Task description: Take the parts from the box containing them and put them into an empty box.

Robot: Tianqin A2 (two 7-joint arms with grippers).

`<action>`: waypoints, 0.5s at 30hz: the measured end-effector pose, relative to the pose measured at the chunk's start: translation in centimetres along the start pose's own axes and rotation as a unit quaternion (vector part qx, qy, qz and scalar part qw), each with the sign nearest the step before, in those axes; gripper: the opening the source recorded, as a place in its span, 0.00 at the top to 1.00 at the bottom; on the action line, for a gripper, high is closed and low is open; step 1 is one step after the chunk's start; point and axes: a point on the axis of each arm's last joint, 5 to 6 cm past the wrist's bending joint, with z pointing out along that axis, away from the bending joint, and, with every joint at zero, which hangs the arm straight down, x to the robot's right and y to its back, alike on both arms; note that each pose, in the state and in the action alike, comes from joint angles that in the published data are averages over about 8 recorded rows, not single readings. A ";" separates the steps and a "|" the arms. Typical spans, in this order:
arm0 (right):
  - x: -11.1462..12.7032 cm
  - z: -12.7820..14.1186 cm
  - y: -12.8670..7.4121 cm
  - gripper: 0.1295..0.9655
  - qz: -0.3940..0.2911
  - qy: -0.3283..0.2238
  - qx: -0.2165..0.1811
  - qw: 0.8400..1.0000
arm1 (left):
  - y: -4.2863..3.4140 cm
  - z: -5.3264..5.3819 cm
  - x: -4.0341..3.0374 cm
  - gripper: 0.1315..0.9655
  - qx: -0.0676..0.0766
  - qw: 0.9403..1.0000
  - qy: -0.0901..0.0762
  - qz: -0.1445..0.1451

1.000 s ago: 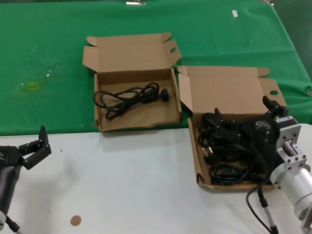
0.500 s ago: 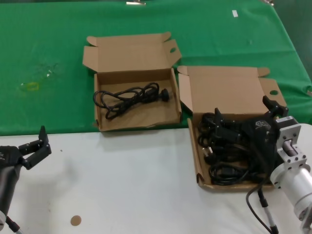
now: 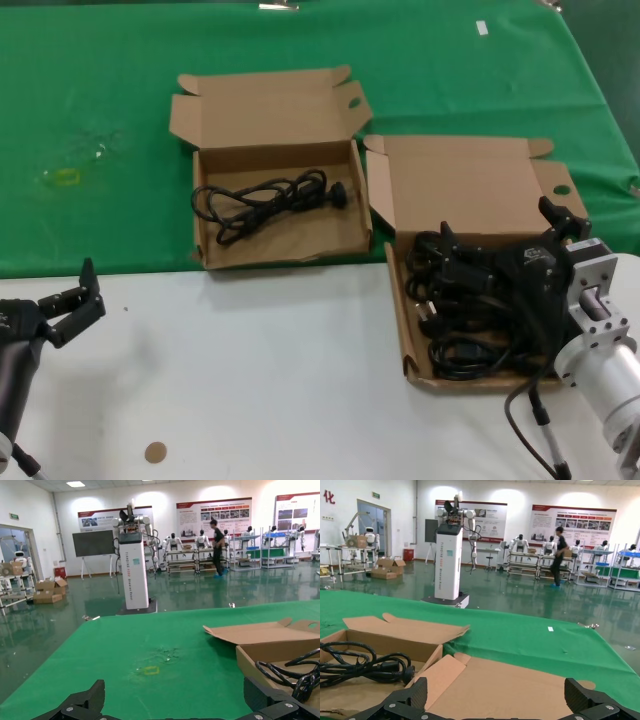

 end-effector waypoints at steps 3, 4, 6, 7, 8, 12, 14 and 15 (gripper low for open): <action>0.0 0.0 0.0 0.00 0.000 0.000 0.000 1.000 | 0.00 0.0 0.00 0.00 0.000 1.000 0.000 0.000; 0.0 0.0 0.0 0.00 0.000 0.000 0.000 1.000 | 0.00 0.0 0.00 0.00 0.000 1.000 0.000 0.000; 0.0 0.0 0.0 0.00 0.000 0.000 0.000 1.000 | 0.00 0.0 0.00 0.00 0.000 1.000 0.000 0.000; 0.0 0.0 0.0 0.00 0.000 0.000 0.000 1.000 | 0.00 0.0 0.00 0.00 0.000 1.000 0.000 0.000; 0.0 0.0 0.0 0.00 0.000 0.000 0.000 1.000 | 0.00 0.0 0.00 0.00 0.000 1.000 0.000 0.000; 0.0 0.0 0.0 0.00 0.000 0.000 0.000 1.000 | 0.00 0.0 0.00 0.00 0.000 1.000 0.000 0.000; 0.0 0.0 0.0 0.00 0.000 0.000 0.000 1.000 | 0.00 0.0 0.00 0.00 0.000 1.000 0.000 0.000; 0.0 0.0 0.0 0.00 0.000 0.000 0.000 1.000 | 0.00 0.0 0.00 0.00 0.000 1.000 0.000 0.000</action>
